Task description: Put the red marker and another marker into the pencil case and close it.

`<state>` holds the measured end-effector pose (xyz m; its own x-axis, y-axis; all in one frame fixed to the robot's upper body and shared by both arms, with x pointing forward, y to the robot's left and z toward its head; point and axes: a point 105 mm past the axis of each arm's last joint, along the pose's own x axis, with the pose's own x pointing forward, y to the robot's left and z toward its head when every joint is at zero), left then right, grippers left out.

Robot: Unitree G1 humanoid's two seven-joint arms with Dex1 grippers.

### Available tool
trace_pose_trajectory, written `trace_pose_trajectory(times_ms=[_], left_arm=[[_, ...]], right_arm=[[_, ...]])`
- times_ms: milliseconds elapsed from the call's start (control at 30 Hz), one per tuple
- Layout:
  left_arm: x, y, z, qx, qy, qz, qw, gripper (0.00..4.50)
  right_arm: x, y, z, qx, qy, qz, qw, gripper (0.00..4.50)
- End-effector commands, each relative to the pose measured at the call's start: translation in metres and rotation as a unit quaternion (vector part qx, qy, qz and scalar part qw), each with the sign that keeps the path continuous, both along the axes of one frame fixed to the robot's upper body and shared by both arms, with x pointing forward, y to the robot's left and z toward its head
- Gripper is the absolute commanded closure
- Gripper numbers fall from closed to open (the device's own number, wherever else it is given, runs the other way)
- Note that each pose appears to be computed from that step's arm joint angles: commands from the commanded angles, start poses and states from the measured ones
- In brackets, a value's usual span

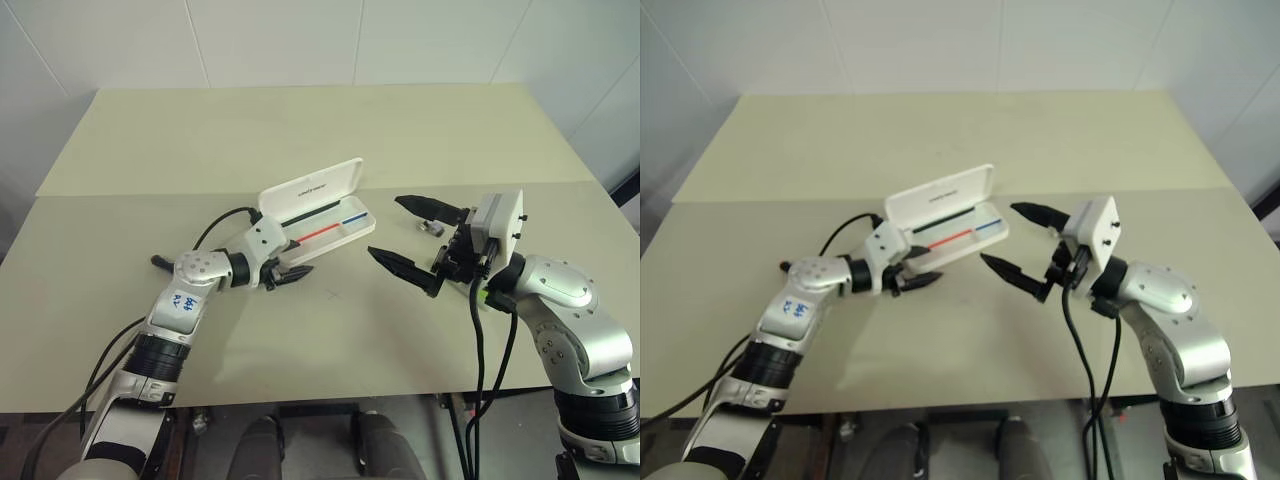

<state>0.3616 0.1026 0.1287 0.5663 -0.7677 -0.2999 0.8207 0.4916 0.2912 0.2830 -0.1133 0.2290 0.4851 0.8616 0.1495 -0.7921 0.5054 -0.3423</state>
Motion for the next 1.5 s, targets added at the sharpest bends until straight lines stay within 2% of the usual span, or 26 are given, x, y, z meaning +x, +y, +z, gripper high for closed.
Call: trace_pose_trajectory(times_ms=[33,133,333,367,767,1067,1267,1500], left_arm=[[0.003,0.002,0.004,0.011,-0.005,0.000,1.000,1.58],[0.004,0.005,0.001,0.022,0.001,0.005,1.000,2.16],[0.005,0.007,0.000,0.040,0.006,0.004,0.999,4.26],[0.005,0.007,0.001,0.045,0.006,0.001,0.999,4.48],[-0.020,-0.003,0.012,0.058,0.027,-0.099,0.993,4.48],[-0.045,-0.011,0.021,0.080,0.029,-0.149,0.985,4.48],[-0.060,-0.020,0.014,0.084,0.047,-0.175,0.980,4.48],[-0.074,-0.020,-0.001,0.098,0.076,-0.196,0.973,4.48]], right_arm=[[-0.004,0.002,0.011,0.006,-0.024,0.004,1.000,0.00],[-0.003,0.001,0.013,0.008,-0.027,0.001,1.000,0.00],[-0.001,0.000,0.015,0.010,-0.032,-0.002,0.999,0.00],[-0.001,0.000,0.016,0.010,-0.032,-0.003,0.999,0.00],[0.000,-0.006,0.012,-0.003,-0.021,-0.002,1.000,0.00],[-0.015,-0.036,-0.013,-0.057,0.036,-0.006,0.998,0.00],[-0.019,-0.056,-0.023,-0.091,0.055,-0.019,0.994,0.00],[-0.023,-0.054,-0.020,-0.090,0.050,-0.019,0.994,0.00]])
